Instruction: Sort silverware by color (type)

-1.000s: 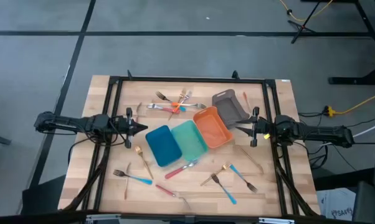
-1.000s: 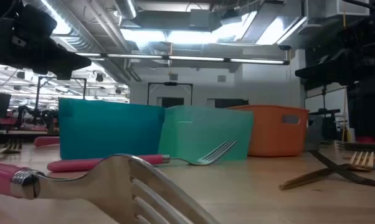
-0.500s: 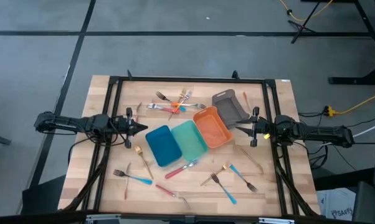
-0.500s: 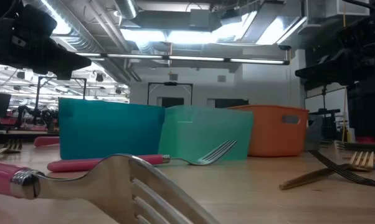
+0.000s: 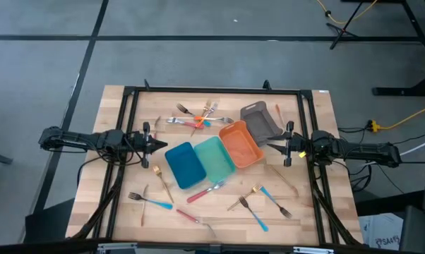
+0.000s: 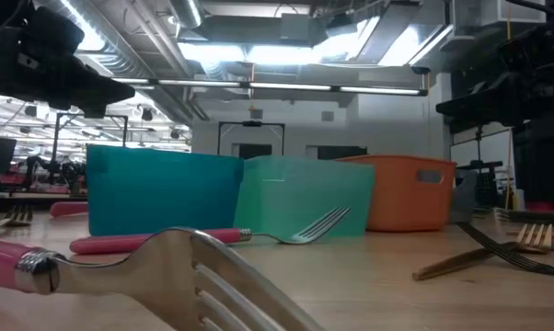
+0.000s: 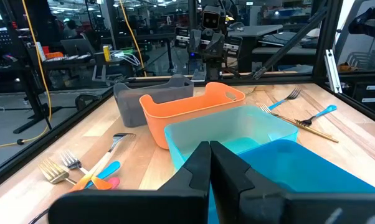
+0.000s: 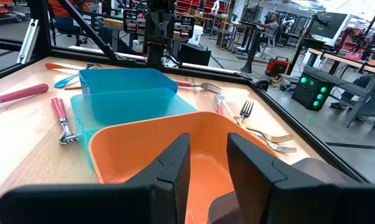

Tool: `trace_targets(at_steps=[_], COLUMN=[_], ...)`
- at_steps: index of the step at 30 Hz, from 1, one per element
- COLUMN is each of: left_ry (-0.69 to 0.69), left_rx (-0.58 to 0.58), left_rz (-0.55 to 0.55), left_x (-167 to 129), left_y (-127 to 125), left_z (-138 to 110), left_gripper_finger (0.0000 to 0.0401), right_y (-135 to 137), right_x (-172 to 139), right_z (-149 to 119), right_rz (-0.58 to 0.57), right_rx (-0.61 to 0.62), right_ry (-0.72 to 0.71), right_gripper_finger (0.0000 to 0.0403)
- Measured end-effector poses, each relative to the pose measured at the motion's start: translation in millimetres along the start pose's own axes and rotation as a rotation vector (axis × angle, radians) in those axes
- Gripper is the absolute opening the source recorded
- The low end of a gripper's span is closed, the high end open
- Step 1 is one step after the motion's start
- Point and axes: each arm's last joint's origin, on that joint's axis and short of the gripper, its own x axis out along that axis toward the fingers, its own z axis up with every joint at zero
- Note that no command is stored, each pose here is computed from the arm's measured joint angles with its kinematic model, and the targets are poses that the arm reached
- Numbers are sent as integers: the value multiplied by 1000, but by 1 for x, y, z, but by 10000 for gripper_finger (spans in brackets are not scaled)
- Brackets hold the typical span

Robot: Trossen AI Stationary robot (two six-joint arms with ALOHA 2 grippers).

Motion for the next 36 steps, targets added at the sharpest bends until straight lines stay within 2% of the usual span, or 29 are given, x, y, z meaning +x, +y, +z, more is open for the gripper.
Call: trace_targets(at_steps=[31, 36], left_ry=[0, 0], left_rx=[1, 1], left_rz=[0, 0], left_x=[0, 0], left_y=[0, 0], left_z=[0, 0], left_gripper_finger=[0, 0], right_y=[0, -2], right_x=[0, 0], right_z=[0, 3], right_rz=[-3, -41], right_rx=[1, 109], right_ry=[0, -31], right_gripper_finger=[104, 104])
